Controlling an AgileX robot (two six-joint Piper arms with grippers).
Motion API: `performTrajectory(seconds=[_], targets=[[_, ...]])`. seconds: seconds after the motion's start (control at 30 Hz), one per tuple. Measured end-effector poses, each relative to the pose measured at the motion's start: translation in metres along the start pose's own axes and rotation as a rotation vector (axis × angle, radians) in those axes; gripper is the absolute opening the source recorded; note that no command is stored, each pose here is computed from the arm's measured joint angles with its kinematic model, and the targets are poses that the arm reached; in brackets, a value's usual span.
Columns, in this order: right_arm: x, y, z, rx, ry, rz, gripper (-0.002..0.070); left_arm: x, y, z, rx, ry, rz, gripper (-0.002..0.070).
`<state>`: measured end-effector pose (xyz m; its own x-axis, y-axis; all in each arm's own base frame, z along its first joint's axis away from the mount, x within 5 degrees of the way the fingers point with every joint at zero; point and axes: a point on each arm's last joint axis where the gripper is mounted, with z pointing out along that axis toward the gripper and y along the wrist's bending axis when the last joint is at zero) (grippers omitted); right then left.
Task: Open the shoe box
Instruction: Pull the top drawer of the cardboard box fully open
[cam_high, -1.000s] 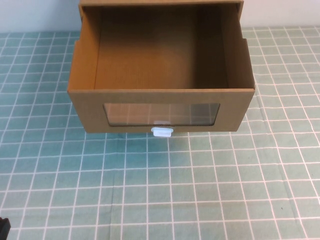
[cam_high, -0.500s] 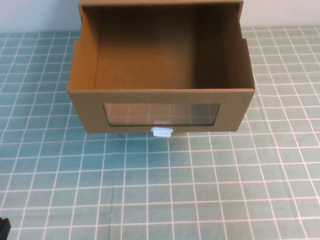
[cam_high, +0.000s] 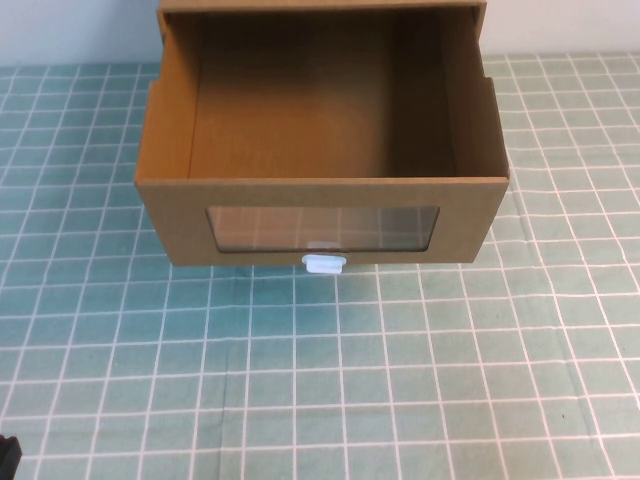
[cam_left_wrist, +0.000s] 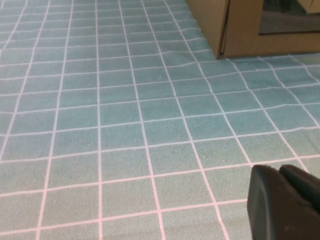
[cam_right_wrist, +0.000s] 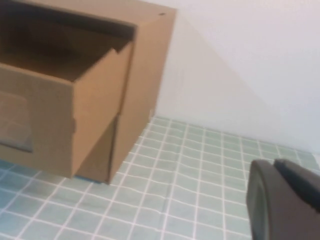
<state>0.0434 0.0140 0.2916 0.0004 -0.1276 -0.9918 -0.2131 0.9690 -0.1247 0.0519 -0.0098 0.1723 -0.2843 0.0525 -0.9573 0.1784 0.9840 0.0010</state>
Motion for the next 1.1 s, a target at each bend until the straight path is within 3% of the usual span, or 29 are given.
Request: performTrajectory(seconds=[0.37,0.73,1.1], targets=[[0.036,0.002,0.003,0.041,0.045,0.046,-0.0013,0.0,0.0,0.0,0.0,0.0,0.0,-0.0005],[0.113,0.003,0.011,0.129,0.221,0.234,-0.0013,0.0,0.0,0.0,0.001,0.001,-0.001,-0.0005],[0.119,0.004,0.01,0.13,0.268,0.245,-0.0013,0.0,0.0,0.0,0.001,0.001,-0.001,-0.0005]])
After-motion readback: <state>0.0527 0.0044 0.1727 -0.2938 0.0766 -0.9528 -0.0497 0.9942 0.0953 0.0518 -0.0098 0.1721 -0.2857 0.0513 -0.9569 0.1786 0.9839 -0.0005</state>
